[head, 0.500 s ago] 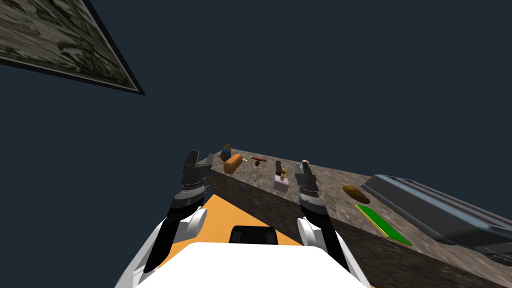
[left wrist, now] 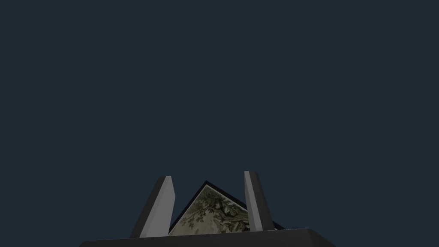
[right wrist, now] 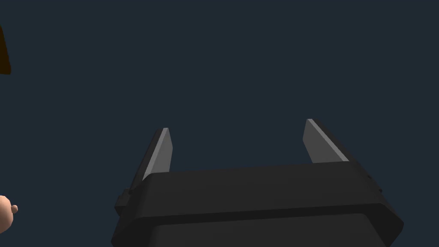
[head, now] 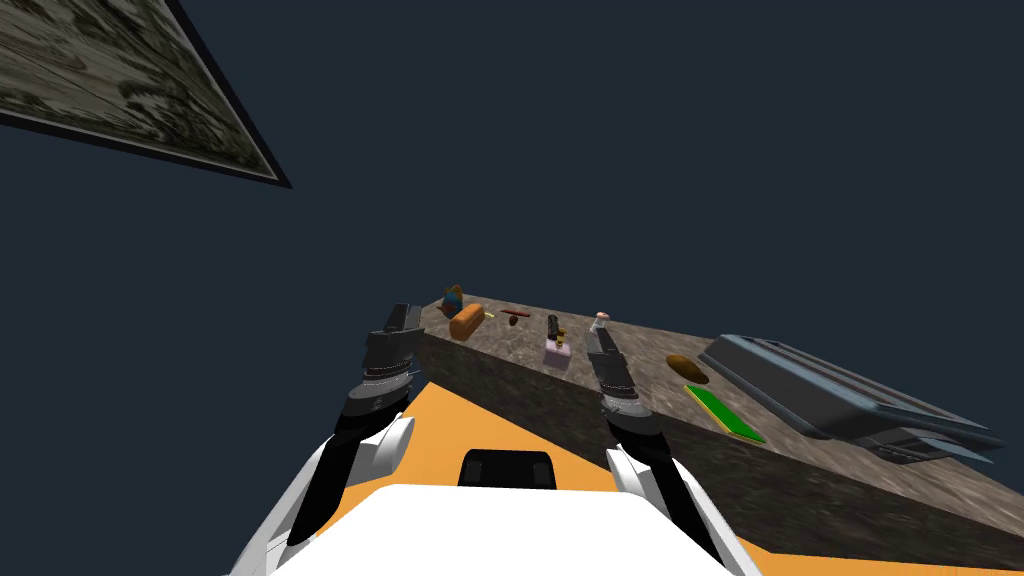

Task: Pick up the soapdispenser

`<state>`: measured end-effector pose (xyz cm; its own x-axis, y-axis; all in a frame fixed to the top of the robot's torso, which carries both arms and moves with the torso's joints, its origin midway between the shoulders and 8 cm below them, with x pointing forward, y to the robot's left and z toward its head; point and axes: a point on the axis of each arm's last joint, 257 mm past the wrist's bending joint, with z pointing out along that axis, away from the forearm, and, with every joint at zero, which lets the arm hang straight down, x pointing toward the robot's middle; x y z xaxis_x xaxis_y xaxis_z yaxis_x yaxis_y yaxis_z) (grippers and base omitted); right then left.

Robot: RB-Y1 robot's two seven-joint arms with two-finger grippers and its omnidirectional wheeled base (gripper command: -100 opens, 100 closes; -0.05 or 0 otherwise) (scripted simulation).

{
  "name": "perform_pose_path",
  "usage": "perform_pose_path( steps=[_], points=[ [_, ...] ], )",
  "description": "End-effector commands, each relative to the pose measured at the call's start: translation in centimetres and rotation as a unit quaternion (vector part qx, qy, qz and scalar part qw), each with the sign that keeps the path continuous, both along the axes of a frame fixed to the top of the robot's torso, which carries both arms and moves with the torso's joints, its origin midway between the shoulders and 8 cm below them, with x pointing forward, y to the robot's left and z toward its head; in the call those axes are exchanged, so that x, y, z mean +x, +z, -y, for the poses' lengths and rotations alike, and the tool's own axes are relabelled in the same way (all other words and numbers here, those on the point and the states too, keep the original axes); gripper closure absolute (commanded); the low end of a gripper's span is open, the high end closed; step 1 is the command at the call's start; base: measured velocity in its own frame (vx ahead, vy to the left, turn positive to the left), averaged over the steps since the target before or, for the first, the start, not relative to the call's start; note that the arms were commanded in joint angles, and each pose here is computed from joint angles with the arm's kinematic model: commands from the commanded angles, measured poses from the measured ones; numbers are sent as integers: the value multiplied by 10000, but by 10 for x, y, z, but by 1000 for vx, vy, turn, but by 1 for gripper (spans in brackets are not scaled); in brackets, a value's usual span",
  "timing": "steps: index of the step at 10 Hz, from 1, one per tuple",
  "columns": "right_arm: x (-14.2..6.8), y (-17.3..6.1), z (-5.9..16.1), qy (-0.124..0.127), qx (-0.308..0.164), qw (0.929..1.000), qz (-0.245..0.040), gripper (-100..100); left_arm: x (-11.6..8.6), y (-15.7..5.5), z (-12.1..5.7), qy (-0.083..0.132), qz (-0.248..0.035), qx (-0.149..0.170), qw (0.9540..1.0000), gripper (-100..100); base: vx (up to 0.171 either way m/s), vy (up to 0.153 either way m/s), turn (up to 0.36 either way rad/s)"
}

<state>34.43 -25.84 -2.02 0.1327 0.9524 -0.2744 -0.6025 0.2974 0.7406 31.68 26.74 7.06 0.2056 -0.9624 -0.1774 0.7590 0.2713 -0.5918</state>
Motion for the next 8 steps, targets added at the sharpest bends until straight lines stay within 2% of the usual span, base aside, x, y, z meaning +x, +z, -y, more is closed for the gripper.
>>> perform_pose_path(
  steps=[1,5,8],
  points=[
    [0,-9,-6,128,-278,9995,-97,-100,0,0,0,0,0,0,10000,0,-163,6,-59],
    [-1,-25,-15,374,-776,9959,-278,-100,0,0,0,0,-1,0,10000,0,-94,-5,-26],
    [-3,-44,-22,606,-1240,9893,-477,-100,0,0,0,0,-1,0,10000,0,-86,-17,-22]
  ],
)
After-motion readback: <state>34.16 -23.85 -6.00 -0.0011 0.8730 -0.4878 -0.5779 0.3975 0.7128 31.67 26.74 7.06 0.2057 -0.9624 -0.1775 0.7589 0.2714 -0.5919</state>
